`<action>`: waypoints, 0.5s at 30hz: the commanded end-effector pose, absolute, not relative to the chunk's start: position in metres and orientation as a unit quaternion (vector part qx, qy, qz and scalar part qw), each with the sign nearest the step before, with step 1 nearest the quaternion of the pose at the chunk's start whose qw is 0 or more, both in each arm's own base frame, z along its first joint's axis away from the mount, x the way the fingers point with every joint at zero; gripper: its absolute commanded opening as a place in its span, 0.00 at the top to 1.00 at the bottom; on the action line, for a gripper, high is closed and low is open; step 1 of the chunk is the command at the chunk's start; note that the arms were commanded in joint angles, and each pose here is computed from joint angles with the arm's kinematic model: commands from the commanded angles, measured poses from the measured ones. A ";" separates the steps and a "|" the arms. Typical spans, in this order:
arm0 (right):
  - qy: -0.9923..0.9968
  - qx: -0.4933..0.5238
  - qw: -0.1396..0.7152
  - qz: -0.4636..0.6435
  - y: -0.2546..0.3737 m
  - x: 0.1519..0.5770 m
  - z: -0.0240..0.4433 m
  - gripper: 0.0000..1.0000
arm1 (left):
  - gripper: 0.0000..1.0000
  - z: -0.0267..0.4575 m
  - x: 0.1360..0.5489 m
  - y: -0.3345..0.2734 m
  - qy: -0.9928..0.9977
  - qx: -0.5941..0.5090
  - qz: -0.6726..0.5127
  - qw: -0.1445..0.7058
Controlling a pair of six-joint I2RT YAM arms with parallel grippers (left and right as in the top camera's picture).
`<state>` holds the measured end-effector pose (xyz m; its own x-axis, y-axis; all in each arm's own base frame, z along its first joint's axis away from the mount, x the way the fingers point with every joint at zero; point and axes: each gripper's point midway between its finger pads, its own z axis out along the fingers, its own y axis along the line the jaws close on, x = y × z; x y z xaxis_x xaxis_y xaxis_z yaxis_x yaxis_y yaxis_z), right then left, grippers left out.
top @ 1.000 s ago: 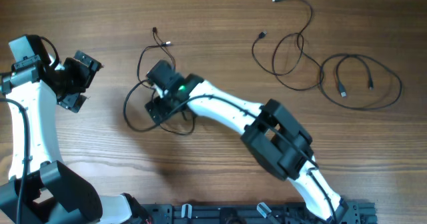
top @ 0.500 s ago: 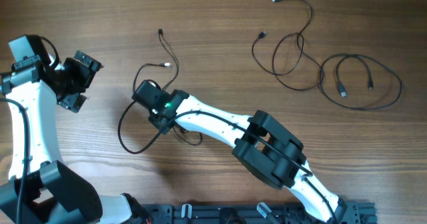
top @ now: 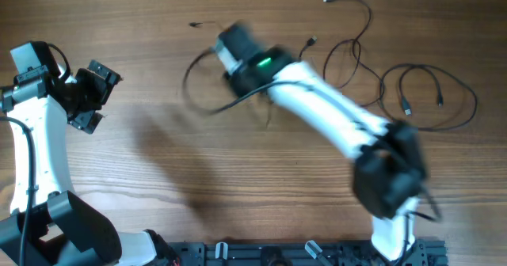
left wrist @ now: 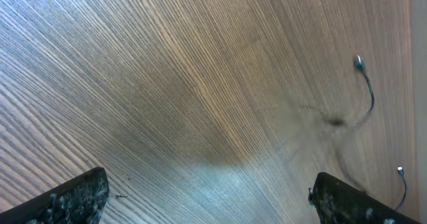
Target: Untangle cables
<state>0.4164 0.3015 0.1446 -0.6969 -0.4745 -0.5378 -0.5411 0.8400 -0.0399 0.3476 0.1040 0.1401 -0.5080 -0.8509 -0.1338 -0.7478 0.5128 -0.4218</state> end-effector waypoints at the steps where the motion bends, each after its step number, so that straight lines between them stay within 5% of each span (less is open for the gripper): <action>1: 0.908 -0.182 0.372 0.062 0.228 0.459 0.232 0.96 | 0.00 0.138 0.347 0.105 0.855 -0.468 -0.153 0.162; 5: 0.922 -0.009 0.387 0.031 0.092 0.497 0.249 0.96 | 0.00 0.138 0.347 0.105 0.855 -0.468 -0.153 0.163; 9: 0.945 0.094 0.312 -0.013 -0.019 0.476 0.221 0.96 | 0.00 0.138 0.347 0.105 0.855 -0.468 -0.153 0.163; 15: 0.972 0.126 0.197 -0.014 -0.045 0.424 0.190 0.96 | 0.00 0.138 0.347 0.105 0.855 -0.468 -0.153 0.162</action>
